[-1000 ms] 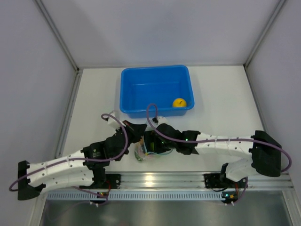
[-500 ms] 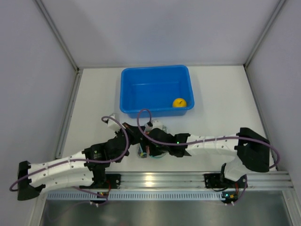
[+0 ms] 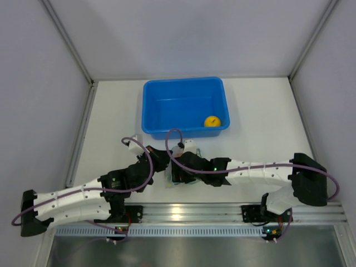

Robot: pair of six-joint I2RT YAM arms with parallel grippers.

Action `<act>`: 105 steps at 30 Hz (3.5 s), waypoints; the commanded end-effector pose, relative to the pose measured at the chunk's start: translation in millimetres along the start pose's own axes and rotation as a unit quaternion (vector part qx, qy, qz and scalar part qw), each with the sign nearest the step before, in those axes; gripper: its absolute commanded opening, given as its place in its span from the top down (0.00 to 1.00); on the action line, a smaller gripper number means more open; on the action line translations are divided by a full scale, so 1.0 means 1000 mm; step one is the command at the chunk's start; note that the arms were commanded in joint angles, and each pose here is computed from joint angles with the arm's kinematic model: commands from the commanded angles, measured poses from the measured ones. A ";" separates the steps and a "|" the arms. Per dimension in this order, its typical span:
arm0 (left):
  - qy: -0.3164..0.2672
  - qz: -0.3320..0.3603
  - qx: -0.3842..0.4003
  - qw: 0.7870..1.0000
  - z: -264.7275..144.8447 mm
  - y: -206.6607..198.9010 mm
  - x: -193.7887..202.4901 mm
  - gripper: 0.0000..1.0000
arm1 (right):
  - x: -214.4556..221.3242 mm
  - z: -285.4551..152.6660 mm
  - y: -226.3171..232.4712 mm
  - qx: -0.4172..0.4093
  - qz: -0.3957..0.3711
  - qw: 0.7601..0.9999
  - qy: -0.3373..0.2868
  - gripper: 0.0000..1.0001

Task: Open the zip-top bag and remove the fake food

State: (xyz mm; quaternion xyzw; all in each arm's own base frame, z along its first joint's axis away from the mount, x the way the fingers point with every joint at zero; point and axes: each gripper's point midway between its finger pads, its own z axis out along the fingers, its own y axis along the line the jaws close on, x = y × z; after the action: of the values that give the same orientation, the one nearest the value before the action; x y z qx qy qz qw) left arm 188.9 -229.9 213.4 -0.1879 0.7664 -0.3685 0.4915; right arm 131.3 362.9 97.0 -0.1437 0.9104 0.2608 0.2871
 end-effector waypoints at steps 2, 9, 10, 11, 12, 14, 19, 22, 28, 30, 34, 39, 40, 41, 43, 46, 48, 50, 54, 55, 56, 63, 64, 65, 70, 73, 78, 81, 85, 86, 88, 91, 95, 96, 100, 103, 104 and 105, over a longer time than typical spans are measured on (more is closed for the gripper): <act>-0.013 -0.017 0.010 1.000 -0.001 -0.008 -0.007 1.00 | -0.028 -0.034 0.018 -0.027 -0.011 0.999 -0.045 0.50; -0.018 -0.013 0.004 1.000 -0.001 -0.005 -0.009 1.00 | -0.046 -0.076 0.017 -0.036 -0.042 0.997 -0.062 0.52; -0.017 -0.012 0.005 1.000 -0.001 -0.005 -0.008 1.00 | -0.052 -0.082 0.018 -0.039 -0.042 0.996 -0.071 0.52; -0.016 -0.013 0.005 1.000 -0.001 -0.006 -0.008 1.00 | -0.057 -0.092 0.016 -0.040 -0.045 0.995 -0.081 0.51; -0.016 -0.011 0.005 1.000 -0.001 -0.005 -0.008 1.00 | -0.062 -0.098 0.015 -0.038 -0.047 0.994 -0.091 0.51; -0.014 -0.014 0.007 1.000 -0.001 -0.007 -0.008 1.00 | -0.075 -0.108 0.007 -0.019 -0.049 0.992 -0.116 0.51; -0.007 -0.013 0.013 1.000 -0.002 -0.010 -0.006 1.00 | -0.105 -0.127 -0.010 0.036 -0.082 0.984 -0.155 0.51; -0.006 -0.015 0.018 1.000 -0.004 -0.013 -0.009 1.00 | -0.124 -0.131 -0.022 0.066 -0.092 0.980 -0.165 0.52; -0.017 -0.016 0.014 1.000 -0.006 -0.009 -0.014 1.00 | -0.175 -0.130 -0.050 0.077 -0.068 0.977 -0.190 0.52; -0.026 -0.018 0.011 0.999 -0.007 -0.008 -0.019 1.00 | -0.195 -0.118 -0.073 0.100 -0.066 0.975 -0.184 0.50; -0.039 -0.009 0.007 0.999 -0.011 -0.010 -0.030 1.00 | -0.229 -0.084 -0.128 0.143 -0.051 0.976 -0.160 0.49; -0.047 -0.002 0.007 0.999 -0.013 -0.013 -0.039 1.00 | -0.268 -0.058 -0.177 0.208 -0.040 0.967 -0.141 0.34; -0.049 -0.002 0.007 0.999 -0.013 -0.014 -0.040 1.00 | -0.266 -0.043 -0.186 0.217 -0.039 0.968 -0.123 0.31; -0.048 0.000 0.005 0.999 -0.013 -0.013 -0.040 1.00 | -0.270 -0.041 -0.193 0.228 -0.034 0.966 -0.121 0.27; -0.047 0.001 0.007 0.999 -0.014 -0.015 -0.040 1.00 | -0.276 -0.036 -0.197 0.239 -0.034 0.964 -0.114 0.01; -0.045 0.007 0.010 0.999 -0.014 -0.017 -0.040 1.00 | -0.283 -0.041 -0.190 0.232 -0.033 0.965 -0.121 0.00; -0.045 0.008 0.010 0.999 -0.014 -0.018 -0.041 1.00 | -0.287 -0.053 -0.178 0.203 -0.031 0.969 -0.140 0.01; -0.045 0.013 0.011 0.999 -0.014 -0.020 -0.041 1.00 | -0.285 -0.060 -0.161 0.160 -0.028 0.975 -0.150 0.01; -0.049 0.024 0.010 0.998 -0.013 -0.026 -0.045 1.00 | -0.259 -0.070 -0.107 -0.013 -0.024 0.989 -0.145 0.01; -0.051 0.028 0.009 0.998 -0.012 -0.027 -0.047 1.00 | -0.255 -0.083 -0.085 -0.067 -0.022 0.987 -0.145 0.01; -0.052 0.032 0.006 0.998 -0.011 -0.028 -0.046 1.00 | -0.249 -0.085 -0.078 -0.084 -0.020 0.986 -0.144 0.07; -0.045 0.040 0.006 0.998 -0.008 -0.034 -0.042 1.00 | -0.211 -0.129 -0.028 -0.117 -0.043 0.977 -0.172 0.45; -0.042 0.041 0.006 0.998 -0.007 -0.034 -0.041 1.00 | -0.207 -0.136 -0.023 -0.110 -0.053 0.976 -0.182 0.46; -0.042 0.039 0.007 0.998 -0.008 -0.034 -0.041 1.00 | -0.191 -0.138 -0.006 -0.123 -0.069 0.976 -0.167 0.47; -0.036 0.033 0.010 0.999 -0.008 -0.035 -0.039 1.00 | -0.150 -0.123 0.008 -0.080 -0.076 0.985 -0.130 0.48; -0.033 0.027 0.014 0.999 -0.009 -0.037 -0.038 1.00 | -0.130 -0.111 0.007 -0.036 -0.088 0.989 -0.109 0.54; -0.022 0.025 0.019 0.999 -0.009 -0.039 -0.034 1.00 | -0.102 -0.082 -0.011 0.007 -0.097 0.993 -0.067 0.56; -0.019 0.027 0.017 0.999 -0.008 -0.037 -0.031 1.00 | -0.092 -0.070 -0.020 0.023 -0.103 0.993 -0.054 0.56; -0.017 0.029 0.015 0.999 -0.007 -0.037 -0.029 1.00 | -0.079 -0.052 -0.027 0.040 -0.124 0.991 -0.022 0.56; -0.017 0.030 0.014 0.999 -0.006 -0.036 -0.028 1.00 | -0.076 -0.049 -0.028 0.039 -0.128 0.991 -0.016 0.56; -0.017 0.031 0.012 0.999 -0.005 -0.036 -0.028 1.00 | -0.072 -0.042 -0.028 0.038 -0.131 0.991 -0.010 0.56; -0.016 0.032 0.012 0.999 -0.004 -0.037 -0.027 1.00 | -0.068 -0.034 -0.031 0.048 -0.135 0.990 -0.005 0.57; -0.013 0.035 0.011 0.999 -0.003 -0.037 -0.025 1.00 | -0.061 -0.024 -0.034 0.052 -0.140 0.989 0.012 0.59; -0.014 0.035 0.011 0.999 -0.003 -0.037 -0.025 1.00 | -0.060 -0.023 -0.034 0.054 -0.141 0.988 0.015 0.61; -0.013 0.034 0.008 0.999 -0.003 -0.035 -0.024 1.00 | -0.055 -0.018 -0.037 0.057 -0.145 0.988 0.025 0.63; -0.012 0.034 0.005 0.999 -0.001 -0.032 -0.021 1.00 | -0.049 -0.012 -0.043 0.068 -0.152 0.985 0.036 0.64; -0.011 0.034 0.004 0.999 -0.001 -0.032 -0.020 1.00 | -0.047 -0.010 -0.044 0.071 -0.155 0.985 0.040 0.65; -0.010 0.032 0.004 0.999 -0.001 -0.032 -0.020 1.00 | -0.046 -0.009 -0.044 0.071 -0.155 0.985 0.040 0.67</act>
State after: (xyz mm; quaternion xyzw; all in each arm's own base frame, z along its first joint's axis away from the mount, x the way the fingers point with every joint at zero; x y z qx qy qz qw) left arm 194.4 -231.7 235.3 -0.1539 0.7758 -0.3322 0.5139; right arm 182.6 323.4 118.6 -0.2623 0.9068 0.1483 0.2948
